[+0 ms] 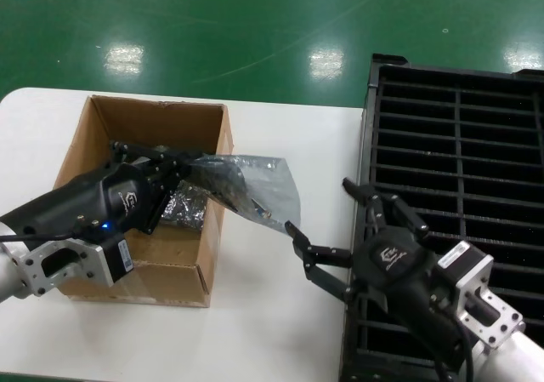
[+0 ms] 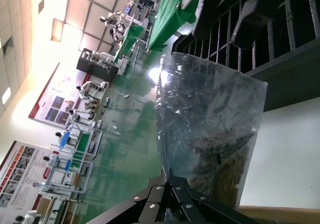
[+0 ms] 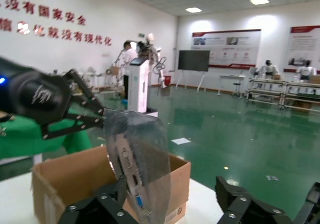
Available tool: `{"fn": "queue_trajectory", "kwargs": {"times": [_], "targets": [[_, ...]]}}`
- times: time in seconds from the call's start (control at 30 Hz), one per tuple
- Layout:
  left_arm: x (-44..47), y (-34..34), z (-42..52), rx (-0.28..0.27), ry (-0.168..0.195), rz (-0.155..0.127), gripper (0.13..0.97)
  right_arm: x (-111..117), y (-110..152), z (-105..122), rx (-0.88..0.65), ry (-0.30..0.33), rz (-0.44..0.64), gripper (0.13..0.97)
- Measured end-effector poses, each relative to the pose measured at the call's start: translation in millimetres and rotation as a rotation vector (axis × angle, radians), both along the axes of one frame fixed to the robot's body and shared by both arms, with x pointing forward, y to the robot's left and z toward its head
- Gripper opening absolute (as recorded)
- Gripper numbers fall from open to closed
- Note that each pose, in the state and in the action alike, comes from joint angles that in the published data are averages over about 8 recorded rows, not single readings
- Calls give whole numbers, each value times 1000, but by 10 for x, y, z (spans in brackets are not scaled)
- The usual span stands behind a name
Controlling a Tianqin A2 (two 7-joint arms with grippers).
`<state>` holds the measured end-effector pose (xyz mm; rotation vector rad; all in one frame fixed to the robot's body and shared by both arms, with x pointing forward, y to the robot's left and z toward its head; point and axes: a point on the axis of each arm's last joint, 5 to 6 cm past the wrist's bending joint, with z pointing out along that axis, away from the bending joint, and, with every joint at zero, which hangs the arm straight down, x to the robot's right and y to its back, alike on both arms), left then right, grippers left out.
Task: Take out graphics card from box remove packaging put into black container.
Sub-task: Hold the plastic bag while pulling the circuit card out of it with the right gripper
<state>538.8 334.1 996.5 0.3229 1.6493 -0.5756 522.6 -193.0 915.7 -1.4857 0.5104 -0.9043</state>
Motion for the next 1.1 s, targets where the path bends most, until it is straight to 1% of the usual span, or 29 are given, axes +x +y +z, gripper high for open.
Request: {"fn": "queue_trajectory", "kwargs": {"times": [0.03, 0.3, 0.43, 0.7, 0.73, 1.0, 1.1], "targets": [[0, 0, 0, 0, 0, 0, 140, -8, -1, -4, -9, 0, 4, 678], [0, 0, 0, 0, 0, 0, 140, -11, 8, -33, -74, -1, 33, 461], [0, 0, 0, 0, 0, 0, 140, 47, 27, -35, -93, 3, 40, 461], [0, 0, 0, 0, 0, 0, 140, 206, 83, 21, -111, 7, 45, 286], [0, 0, 0, 0, 0, 0, 140, 223, 93, 30, -113, 7, 46, 286], [0, 0, 0, 0, 0, 0, 140, 321, 189, 94, -121, 7, 70, 177], [0, 0, 0, 0, 0, 0, 140, 363, 228, 118, -120, 9, 84, 167]]}}
